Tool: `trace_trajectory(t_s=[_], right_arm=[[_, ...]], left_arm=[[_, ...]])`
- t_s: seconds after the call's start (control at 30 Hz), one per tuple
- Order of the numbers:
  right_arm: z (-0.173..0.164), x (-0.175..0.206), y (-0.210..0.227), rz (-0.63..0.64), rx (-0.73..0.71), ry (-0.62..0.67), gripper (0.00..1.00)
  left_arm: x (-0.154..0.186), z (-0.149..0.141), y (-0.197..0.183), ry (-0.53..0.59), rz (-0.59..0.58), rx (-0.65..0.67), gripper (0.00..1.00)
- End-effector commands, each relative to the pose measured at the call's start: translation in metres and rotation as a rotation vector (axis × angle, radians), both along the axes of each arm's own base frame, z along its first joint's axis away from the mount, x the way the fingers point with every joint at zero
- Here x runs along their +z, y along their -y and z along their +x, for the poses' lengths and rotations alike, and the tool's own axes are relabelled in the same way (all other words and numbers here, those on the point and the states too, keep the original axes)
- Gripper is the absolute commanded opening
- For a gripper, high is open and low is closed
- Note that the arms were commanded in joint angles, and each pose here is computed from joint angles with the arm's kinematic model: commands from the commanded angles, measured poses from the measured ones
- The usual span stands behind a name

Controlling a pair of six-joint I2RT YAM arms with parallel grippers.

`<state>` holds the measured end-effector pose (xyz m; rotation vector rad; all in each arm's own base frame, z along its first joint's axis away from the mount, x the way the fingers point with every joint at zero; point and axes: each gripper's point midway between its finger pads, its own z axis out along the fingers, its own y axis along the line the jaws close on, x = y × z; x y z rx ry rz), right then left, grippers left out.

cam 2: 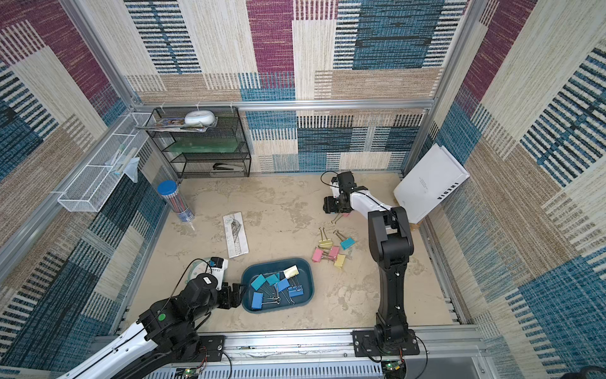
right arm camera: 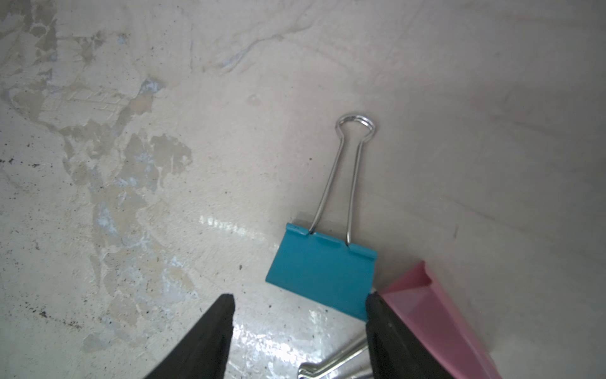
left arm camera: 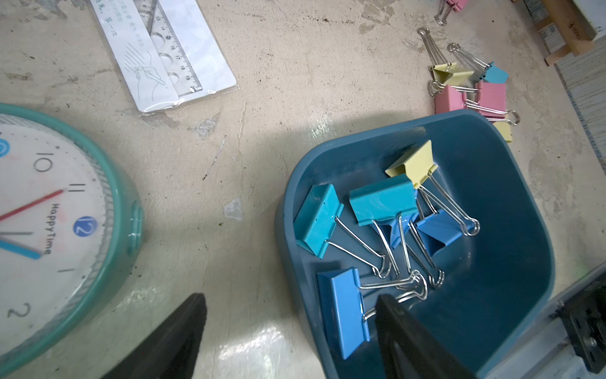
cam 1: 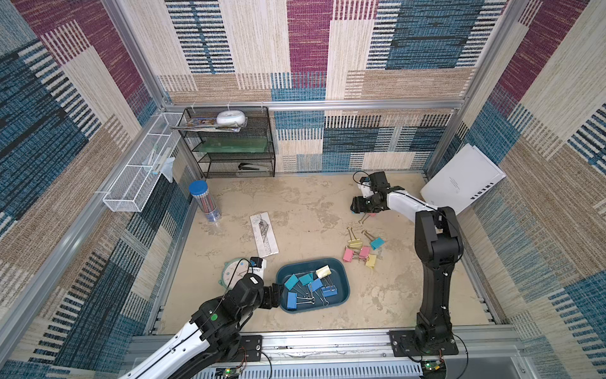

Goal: Put the binder clips in the storage box
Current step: Pick up the binder clip at the center of the board.

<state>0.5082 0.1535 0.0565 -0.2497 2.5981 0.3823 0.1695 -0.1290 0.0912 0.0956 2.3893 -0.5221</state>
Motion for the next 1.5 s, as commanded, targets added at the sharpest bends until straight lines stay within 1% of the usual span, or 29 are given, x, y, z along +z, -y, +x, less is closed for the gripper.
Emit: trace_trajectory(t_s=[0.0,0.1,0.3,0.47,0.67,0.77,0.97,1.17,1.3,1.47], right_arm=[[-0.003,-0.007,0.000,-0.032,-0.003,-0.031,0.68],[-0.005,-0.015,0.002,-0.041,-0.015,-0.055,0.68],[-0.003,-0.018,0.006,-0.056,-0.046,-0.063,0.68],[0.001,-0.014,0.001,-0.030,-0.059,-0.072,0.70],[-0.002,-0.017,-0.004,-0.025,-0.081,-0.103,0.70],[-0.006,-0.023,-0.001,-0.038,-0.108,-0.131,0.71],[-0.009,-0.029,-0.003,-0.028,-0.149,-0.148,0.70],[-0.008,-0.033,0.000,-0.060,-0.199,-0.161,0.70],[-0.010,-0.037,-0.002,-0.085,-0.212,-0.172,0.69],[-0.014,-0.046,-0.002,-0.111,-0.216,-0.190,0.59]], left_arm=[[0.001,0.001,-0.001,0.009,0.007,-0.002,0.85],[0.001,0.001,-0.001,0.008,0.005,-0.002,0.85],[0.002,0.001,0.000,0.011,0.004,-0.003,0.85],[0.002,0.001,0.000,0.011,0.002,-0.005,0.85],[0.002,0.001,0.000,0.013,0.000,-0.008,0.85],[0.003,0.000,0.001,0.014,-0.002,-0.010,0.85],[0.003,0.000,0.001,0.017,-0.007,-0.014,0.85],[0.004,-0.001,0.001,0.023,-0.013,-0.015,0.85],[0.004,-0.001,0.001,0.025,-0.015,-0.016,0.85],[0.004,-0.001,0.002,0.026,-0.017,-0.021,0.85]])
